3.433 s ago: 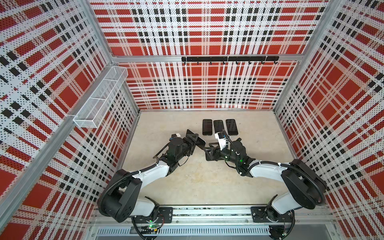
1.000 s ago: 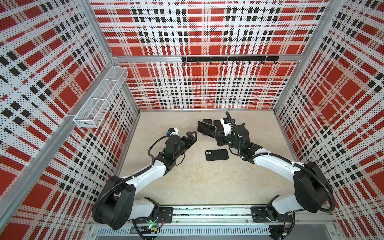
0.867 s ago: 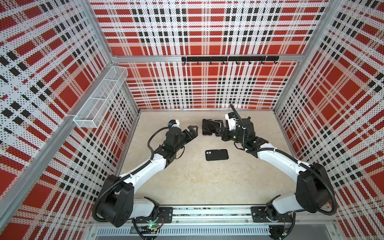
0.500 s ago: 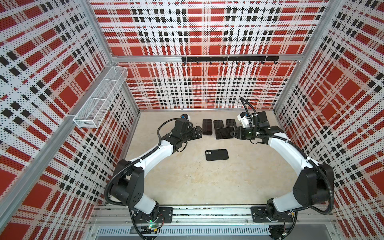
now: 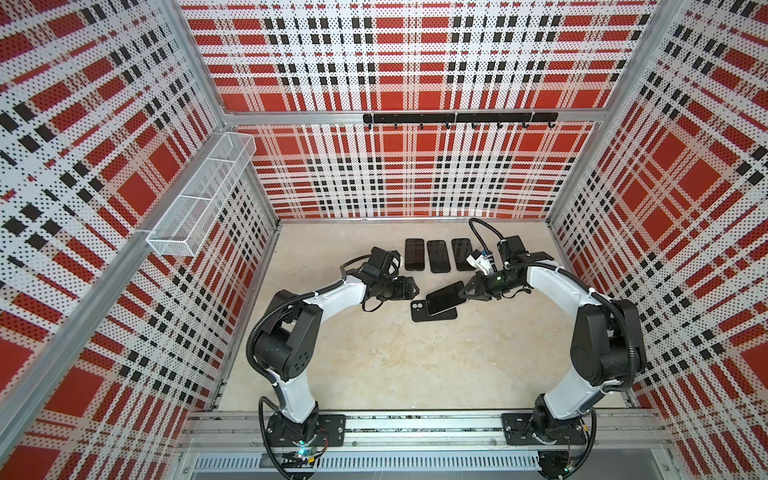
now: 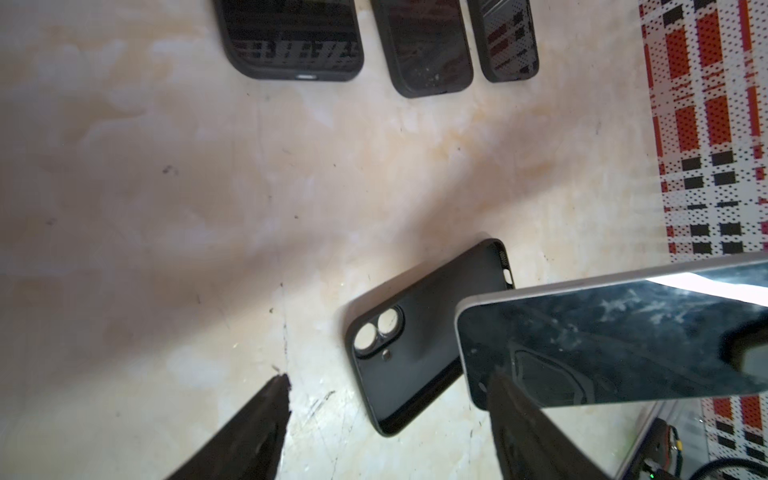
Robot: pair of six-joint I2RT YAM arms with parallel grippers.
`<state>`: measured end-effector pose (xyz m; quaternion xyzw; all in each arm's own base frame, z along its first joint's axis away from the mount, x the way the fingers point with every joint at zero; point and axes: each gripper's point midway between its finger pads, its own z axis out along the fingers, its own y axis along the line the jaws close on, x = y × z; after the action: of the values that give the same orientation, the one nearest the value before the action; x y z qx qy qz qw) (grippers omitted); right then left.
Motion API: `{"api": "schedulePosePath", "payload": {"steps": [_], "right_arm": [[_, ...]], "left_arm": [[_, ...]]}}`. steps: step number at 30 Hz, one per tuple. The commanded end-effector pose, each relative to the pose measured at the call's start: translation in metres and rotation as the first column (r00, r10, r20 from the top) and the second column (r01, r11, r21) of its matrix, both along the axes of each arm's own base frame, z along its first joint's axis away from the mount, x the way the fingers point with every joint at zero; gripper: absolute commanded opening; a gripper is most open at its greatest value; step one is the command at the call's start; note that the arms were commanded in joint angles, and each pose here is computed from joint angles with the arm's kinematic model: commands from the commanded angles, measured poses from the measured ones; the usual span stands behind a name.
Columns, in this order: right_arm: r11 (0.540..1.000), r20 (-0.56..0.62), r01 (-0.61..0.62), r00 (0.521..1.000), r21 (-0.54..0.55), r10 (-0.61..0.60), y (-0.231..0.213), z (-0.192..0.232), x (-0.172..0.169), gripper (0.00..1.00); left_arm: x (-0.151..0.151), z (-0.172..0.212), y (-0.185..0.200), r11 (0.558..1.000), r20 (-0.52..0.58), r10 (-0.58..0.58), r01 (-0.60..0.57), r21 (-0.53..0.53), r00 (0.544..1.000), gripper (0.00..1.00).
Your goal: Put the phone into the phone case
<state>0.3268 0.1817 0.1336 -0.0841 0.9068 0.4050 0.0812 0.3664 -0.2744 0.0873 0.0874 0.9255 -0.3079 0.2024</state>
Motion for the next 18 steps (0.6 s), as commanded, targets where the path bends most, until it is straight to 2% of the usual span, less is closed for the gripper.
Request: {"api": "schedulePosePath", "payload": {"steps": [1,6,18], "right_arm": [[0.996,0.025,-0.04,0.999,0.084,0.038,0.011,0.005,0.003,0.0],[0.995,0.007,-0.036,0.999,0.092,0.036,0.012,-0.003,0.005,0.0],[0.996,-0.021,-0.021,1.0,0.086,0.023,0.013,-0.025,0.01,0.0]], "left_arm": [[-0.009,-0.005,-0.012,0.996,-0.024,-0.063,0.062,-0.064,0.998,0.75],[-0.019,-0.018,-0.015,0.993,-0.067,-0.085,0.079,-0.09,0.994,0.65],[-0.034,-0.045,-0.01,0.992,-0.139,-0.098,0.086,-0.095,0.985,0.59]]}}
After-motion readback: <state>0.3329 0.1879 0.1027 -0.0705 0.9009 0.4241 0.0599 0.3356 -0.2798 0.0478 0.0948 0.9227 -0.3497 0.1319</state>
